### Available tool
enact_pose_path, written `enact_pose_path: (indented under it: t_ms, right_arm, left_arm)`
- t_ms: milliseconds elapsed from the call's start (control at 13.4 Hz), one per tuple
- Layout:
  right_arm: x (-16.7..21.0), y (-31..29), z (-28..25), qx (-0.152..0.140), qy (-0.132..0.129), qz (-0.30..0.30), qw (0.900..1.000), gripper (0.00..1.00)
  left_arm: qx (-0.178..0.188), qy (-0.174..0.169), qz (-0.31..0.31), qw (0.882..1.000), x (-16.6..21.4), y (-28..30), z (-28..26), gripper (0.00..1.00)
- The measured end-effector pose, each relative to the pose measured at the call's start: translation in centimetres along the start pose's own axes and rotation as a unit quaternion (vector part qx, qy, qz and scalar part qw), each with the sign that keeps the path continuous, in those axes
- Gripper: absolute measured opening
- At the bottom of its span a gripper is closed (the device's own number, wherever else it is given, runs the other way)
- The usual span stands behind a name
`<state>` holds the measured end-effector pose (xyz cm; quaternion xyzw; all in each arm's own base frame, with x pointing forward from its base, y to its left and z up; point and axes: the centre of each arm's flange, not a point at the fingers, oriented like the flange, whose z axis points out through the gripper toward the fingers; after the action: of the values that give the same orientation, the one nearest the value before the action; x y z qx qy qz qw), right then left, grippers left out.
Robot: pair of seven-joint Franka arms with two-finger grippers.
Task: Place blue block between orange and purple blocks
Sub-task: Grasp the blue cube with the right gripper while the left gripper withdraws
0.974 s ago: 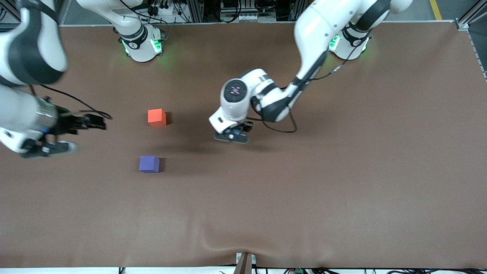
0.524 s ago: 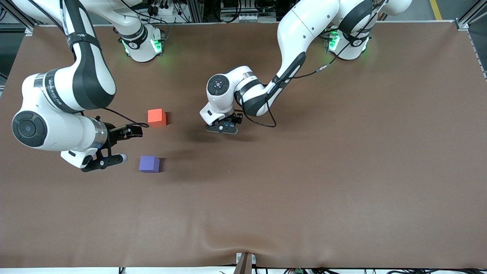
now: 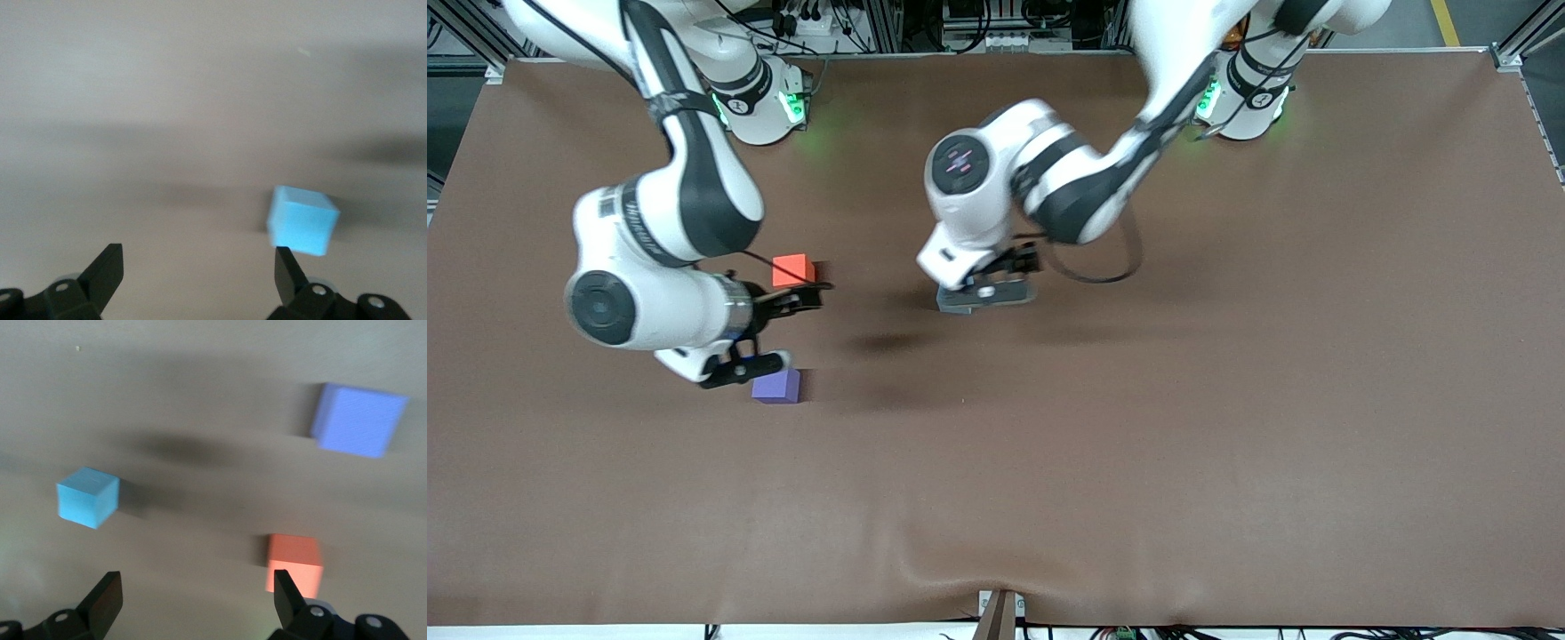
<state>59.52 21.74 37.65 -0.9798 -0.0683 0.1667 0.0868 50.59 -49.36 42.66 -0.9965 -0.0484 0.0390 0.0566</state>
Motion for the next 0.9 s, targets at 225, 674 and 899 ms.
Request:
enact_pose_path:
  t_ms: [225,674,899]
  right_arm:
    - [-1.7,-7.8,5.8,-0.014,0.027,0.069,0.997,1.00]
    - [-6.7,-18.1,18.0,-0.023,0.094,0.114,0.989,1.00]
    - [-5.9,-17.7,19.9,-0.041,0.113,0.098,0.988,1.00]
  left_arm:
    - [0.014,-0.010,0.010,1.000,5.0,-11.6,-6.7,1.00]
    - [0.003,0.007,0.007,1.000,9.1,-30.3,-13.9,1.00]
    - [0.005,0.018,0.009,1.000,8.1,-38.1,-16.0,1.00]
